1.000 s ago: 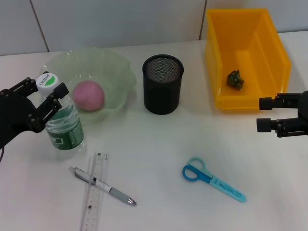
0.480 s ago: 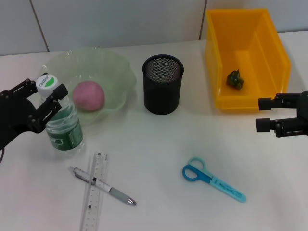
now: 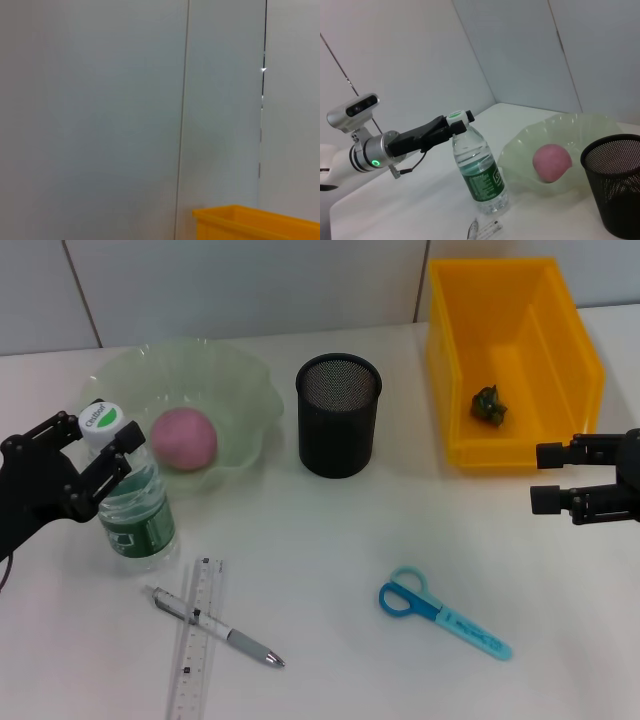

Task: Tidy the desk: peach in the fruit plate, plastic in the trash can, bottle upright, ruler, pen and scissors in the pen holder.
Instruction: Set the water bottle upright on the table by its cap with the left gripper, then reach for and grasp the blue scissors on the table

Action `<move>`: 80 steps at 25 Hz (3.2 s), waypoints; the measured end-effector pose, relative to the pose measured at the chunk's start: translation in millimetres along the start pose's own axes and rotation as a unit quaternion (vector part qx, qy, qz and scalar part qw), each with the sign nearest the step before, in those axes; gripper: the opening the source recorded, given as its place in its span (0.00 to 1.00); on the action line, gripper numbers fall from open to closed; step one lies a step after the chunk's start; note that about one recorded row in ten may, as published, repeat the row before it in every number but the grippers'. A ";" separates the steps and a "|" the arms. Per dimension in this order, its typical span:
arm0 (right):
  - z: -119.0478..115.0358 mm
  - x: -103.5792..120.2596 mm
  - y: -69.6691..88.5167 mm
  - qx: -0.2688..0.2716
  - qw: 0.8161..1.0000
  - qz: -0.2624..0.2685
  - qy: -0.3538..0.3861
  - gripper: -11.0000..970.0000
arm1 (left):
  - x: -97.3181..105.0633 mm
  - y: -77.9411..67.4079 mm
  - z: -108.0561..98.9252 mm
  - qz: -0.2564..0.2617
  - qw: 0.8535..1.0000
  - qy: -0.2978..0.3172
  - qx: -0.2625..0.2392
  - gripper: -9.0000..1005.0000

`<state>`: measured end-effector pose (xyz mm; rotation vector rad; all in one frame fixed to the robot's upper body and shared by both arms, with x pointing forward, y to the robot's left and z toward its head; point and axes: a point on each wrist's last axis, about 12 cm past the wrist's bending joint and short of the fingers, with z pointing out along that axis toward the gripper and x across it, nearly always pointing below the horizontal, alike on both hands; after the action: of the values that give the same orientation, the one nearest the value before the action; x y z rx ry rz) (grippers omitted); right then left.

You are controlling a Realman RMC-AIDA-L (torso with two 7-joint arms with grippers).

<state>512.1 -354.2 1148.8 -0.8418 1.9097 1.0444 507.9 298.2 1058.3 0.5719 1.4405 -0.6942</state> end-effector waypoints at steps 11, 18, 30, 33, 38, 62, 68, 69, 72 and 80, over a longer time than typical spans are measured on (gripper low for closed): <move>0.7 -1.0 -0.3 -0.001 1.000 -0.001 0.000 0.84 | 1.9 0.4 0.0 -0.002 1.000 0.006 -0.004 0.47; 1.1 -1.4 -0.5 -0.001 1.000 -0.001 0.000 0.84 | 2.3 0.1 0.0 -0.002 1.000 0.007 -0.004 0.47; 1.4 -1.7 -0.6 -0.001 1.000 -0.001 -0.001 0.84 | 1.4 1.9 -0.9 -0.012 1.000 0.010 -0.002 0.49; 1.4 -1.8 -0.6 -0.001 1.000 -0.001 -0.001 0.84 | 1.4 1.8 -1.0 -0.013 1.000 0.010 -0.002 0.54; 1.1 -1.9 -0.7 -0.001 1.000 -0.001 0.000 0.84 | 1.2 1.2 -1.8 -0.014 1.000 0.009 -0.001 0.62; -0.3 -0.7 -1.5 0.003 1.000 0.001 0.005 0.84 | -68.3 20.3 -36.9 -0.086 0.993 0.026 0.073 0.79; -0.2 0.7 -0.8 0.001 1.000 0.002 0.007 0.84 | -89.7 17.7 -39.6 -0.134 0.980 0.050 0.138 0.79; -0.2 1.0 -0.7 0.000 1.000 0.003 0.007 0.84 | -92.8 16.2 -37.9 -0.141 0.977 0.057 0.151 0.79; -0.3 1.9 -0.1 -0.002 1.000 0.004 0.011 0.84 | -100.0 9.9 -28.2 -0.155 0.967 0.089 0.184 0.79; 1.1 8.5 -0.1 -0.005 0.999 0.008 0.045 0.84 | -100.0 -11.1 13.3 -0.170 0.938 0.165 0.251 0.79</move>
<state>508.6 -354.8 1141.1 -0.8935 1.9917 1.0415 508.9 289.3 1159.4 0.8752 1.7020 -1.3125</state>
